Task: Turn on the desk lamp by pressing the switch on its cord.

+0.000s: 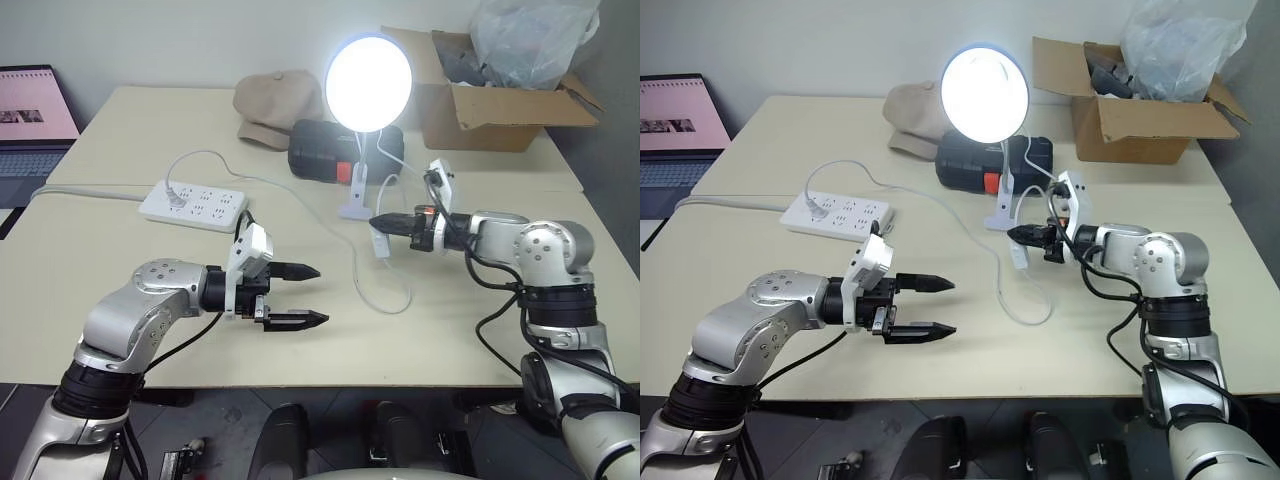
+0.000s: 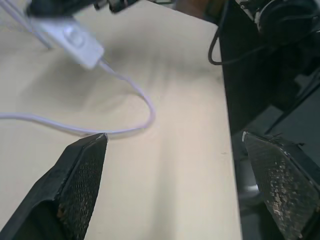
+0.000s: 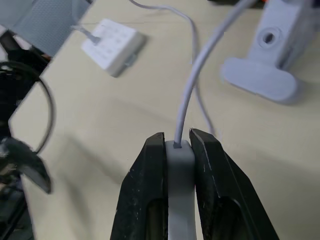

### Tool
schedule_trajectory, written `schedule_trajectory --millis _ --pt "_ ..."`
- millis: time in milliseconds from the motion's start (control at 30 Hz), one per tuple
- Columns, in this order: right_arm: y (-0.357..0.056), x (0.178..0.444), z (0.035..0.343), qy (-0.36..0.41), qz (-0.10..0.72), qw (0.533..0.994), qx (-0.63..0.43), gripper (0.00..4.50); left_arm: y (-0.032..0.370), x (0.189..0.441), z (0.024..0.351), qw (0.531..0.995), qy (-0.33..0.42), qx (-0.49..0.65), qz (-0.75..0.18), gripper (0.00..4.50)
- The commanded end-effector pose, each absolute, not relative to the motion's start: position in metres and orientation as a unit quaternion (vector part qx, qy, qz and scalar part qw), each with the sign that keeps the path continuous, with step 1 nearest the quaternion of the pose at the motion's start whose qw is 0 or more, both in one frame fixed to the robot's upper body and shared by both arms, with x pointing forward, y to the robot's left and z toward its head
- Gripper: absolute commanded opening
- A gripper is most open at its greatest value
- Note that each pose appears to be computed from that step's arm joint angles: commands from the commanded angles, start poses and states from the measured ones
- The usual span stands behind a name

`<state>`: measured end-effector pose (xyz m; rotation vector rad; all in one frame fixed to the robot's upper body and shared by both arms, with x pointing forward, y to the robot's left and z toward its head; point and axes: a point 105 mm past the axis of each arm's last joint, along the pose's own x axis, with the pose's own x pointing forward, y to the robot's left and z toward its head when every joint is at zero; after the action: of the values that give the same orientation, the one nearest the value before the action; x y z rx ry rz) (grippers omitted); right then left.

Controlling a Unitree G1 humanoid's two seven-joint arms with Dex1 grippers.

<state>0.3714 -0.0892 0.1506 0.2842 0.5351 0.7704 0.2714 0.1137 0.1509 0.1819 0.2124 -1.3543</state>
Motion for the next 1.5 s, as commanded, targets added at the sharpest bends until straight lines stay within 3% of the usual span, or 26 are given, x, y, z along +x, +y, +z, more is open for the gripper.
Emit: schedule_trajectory --millis 33,200,267,500,800,1200,1500 --pt "-0.095 0.388 0.149 0.246 0.331 0.903 0.117 0.36 0.111 0.278 0.166 0.791 0.037 0.118 -0.599 4.5" --pt "-0.104 0.397 0.14 0.248 0.298 0.915 0.114 0.36 0.11 0.271 0.164 0.787 0.034 0.131 -0.602 4.5" --pt "-0.105 0.398 0.139 0.245 0.293 0.917 0.118 1.06 0.111 0.272 0.166 0.794 0.026 0.136 -0.592 4.5" --pt "-0.106 0.395 0.154 0.207 0.319 0.919 0.102 2.61 0.114 0.294 0.174 0.826 -0.02 0.169 -0.538 4.5" --pt "-0.121 0.369 0.182 0.151 0.379 0.913 0.0 2.61 0.141 0.326 0.207 0.876 -0.068 0.208 -0.43 4.5" --pt "-0.136 0.306 0.2 0.101 0.534 0.826 -0.151 2.61 0.177 0.293 0.199 0.87 0.06 0.167 -0.46 4.5" --pt "-0.149 0.291 0.211 0.09 0.539 0.818 -0.182 2.61 0.172 0.266 0.193 0.839 0.096 0.133 -0.519 4.5"
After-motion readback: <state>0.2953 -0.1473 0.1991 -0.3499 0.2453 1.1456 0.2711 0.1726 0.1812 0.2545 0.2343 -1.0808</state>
